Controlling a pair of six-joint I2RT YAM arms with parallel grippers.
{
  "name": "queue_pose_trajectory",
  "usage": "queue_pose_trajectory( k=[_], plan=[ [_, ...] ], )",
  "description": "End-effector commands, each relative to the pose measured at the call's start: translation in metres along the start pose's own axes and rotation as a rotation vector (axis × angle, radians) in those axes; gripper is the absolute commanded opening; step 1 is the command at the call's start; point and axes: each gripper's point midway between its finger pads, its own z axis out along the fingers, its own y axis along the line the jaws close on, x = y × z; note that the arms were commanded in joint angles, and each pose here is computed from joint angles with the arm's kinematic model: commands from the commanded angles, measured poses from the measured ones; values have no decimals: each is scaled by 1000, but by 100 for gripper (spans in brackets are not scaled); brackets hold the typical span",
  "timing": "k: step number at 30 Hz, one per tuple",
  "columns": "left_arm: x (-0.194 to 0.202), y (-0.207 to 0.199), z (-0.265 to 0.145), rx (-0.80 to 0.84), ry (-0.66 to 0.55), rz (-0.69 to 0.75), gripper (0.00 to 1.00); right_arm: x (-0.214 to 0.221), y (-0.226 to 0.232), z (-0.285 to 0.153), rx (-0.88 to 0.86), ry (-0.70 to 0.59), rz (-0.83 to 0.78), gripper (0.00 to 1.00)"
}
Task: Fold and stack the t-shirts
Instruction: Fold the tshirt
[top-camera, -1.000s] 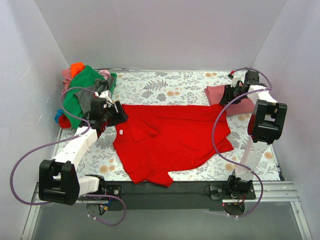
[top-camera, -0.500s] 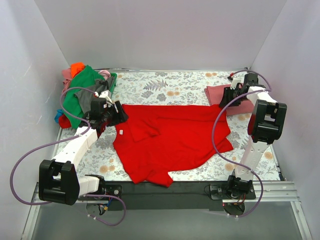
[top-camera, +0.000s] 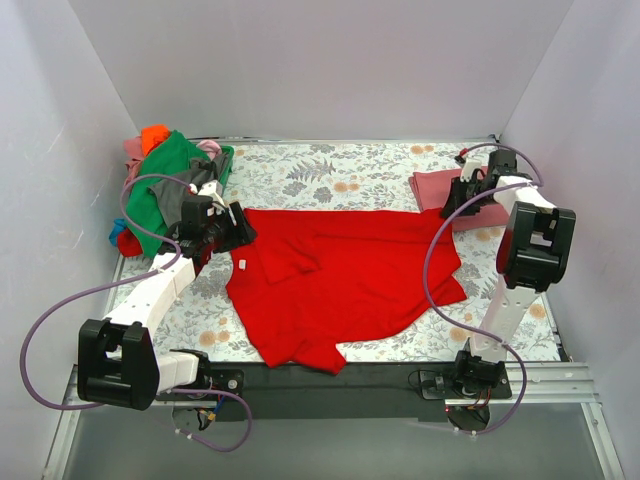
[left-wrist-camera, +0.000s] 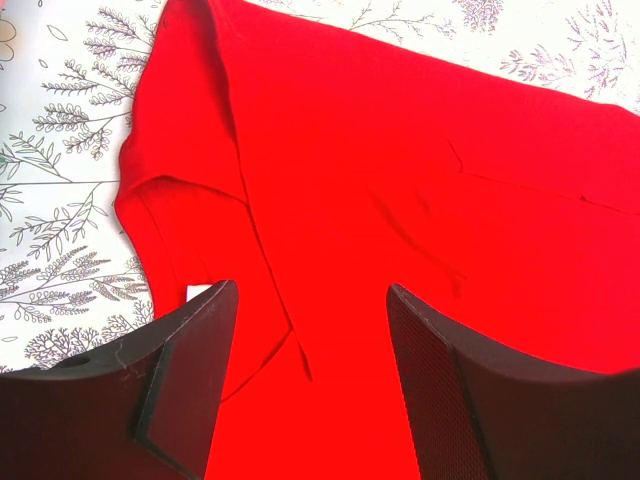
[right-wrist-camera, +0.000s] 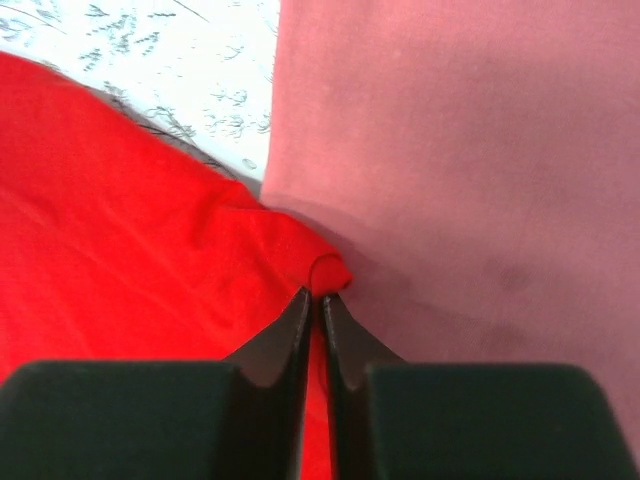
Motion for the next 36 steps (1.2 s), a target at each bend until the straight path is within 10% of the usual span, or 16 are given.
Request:
queue_pose_trajectory(
  k=[1,36],
  plan=[
    [-3,3,-1,-8,-17,14,60,-31,19,-28,-3,-112,-71,11],
    [-6,7,0,-29,-26,18,59,-107,11,-47,170,-320,-173,2]
  ],
)
